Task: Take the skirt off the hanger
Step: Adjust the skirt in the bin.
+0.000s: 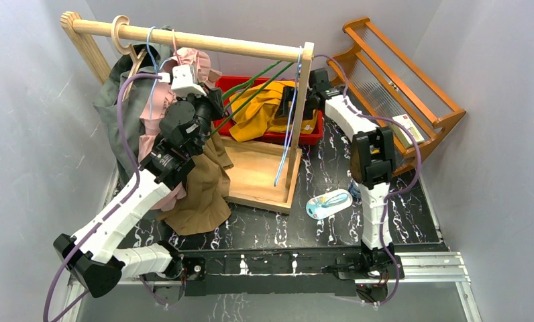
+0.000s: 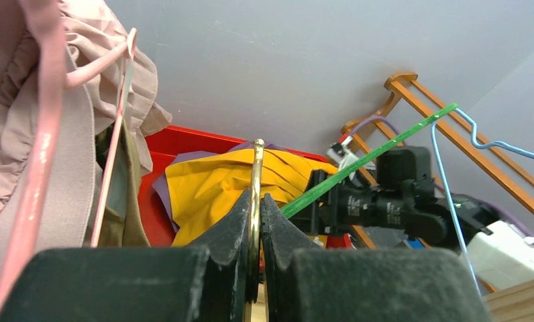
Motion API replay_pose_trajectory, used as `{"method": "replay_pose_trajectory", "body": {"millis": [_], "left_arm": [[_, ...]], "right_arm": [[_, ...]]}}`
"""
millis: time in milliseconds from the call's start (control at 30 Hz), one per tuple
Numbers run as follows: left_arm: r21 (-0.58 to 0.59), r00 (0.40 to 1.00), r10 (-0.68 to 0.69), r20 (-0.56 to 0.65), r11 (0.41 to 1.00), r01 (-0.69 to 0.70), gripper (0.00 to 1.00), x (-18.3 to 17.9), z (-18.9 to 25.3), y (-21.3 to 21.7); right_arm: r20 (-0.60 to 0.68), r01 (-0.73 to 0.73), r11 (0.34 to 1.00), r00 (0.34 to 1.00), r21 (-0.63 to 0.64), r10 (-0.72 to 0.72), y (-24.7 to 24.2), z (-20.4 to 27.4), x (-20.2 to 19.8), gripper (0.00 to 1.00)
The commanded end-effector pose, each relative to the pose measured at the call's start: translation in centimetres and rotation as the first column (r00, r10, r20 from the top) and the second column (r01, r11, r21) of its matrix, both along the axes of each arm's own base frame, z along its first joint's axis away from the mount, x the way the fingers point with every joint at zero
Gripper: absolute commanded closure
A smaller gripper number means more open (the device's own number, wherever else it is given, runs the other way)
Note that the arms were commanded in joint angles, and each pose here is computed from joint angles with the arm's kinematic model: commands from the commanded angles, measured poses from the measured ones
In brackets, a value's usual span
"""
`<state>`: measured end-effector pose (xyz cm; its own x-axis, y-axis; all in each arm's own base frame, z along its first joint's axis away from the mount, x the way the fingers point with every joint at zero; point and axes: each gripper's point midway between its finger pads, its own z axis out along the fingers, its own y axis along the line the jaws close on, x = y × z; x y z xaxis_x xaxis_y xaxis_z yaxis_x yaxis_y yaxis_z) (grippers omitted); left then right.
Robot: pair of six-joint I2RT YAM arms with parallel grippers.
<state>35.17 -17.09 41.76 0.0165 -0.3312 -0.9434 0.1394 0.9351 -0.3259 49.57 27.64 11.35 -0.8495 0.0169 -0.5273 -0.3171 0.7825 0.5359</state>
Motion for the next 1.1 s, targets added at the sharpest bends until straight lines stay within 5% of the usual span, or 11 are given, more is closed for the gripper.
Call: {"method": "replay_pose_trajectory", "body": {"millis": [0,200,400,533,633,700,1067], "left_arm": [[-0.06,0.997,-0.009,0.074,0.998,0.014,1.0,-0.6,3.7,0.2],[-0.058,0.997,0.0,0.076,0.998,0.004,1.0,-0.8,3.6,0.6],[-0.053,0.996,0.011,0.083,0.999,-0.007,1.0,-1.0,3.9,1.0],[-0.067,0.996,-0.013,0.083,0.998,0.019,1.0,-1.0,4.0,0.5],[-0.06,0.998,-0.009,0.066,0.998,0.013,1.0,-0.9,3.4,0.4],[-0.056,0.999,-0.003,0.054,0.998,0.006,1.0,-0.6,3.1,0.4],[-0.124,0.999,-0.043,0.034,0.991,0.047,1.0,0.3,5.0,-1.4]], "right_arm": [[0.131,0.029,0.998,0.991,0.052,-0.035,-1.8,7.0,0.7,0.09],[0.192,-0.188,0.961,0.97,0.204,0.149,2.7,8.9,-3.3,0.12],[0.198,-0.36,0.888,0.929,0.285,0.313,8.4,7.3,-5.3,0.41],[0.159,-0.288,0.911,0.955,0.294,0.251,9.9,1.3,-1.1,0.53],[0.154,-0.094,0.986,0.985,0.139,0.072,8.5,-4.3,3.6,0.53],[0.068,-0.034,0.995,0.997,0.088,0.028,7.6,-5.4,3.4,0.5],[0.134,-0.084,0.93,0.99,0.357,0.038,2.9,11.3,-2.3,0.19]]}}
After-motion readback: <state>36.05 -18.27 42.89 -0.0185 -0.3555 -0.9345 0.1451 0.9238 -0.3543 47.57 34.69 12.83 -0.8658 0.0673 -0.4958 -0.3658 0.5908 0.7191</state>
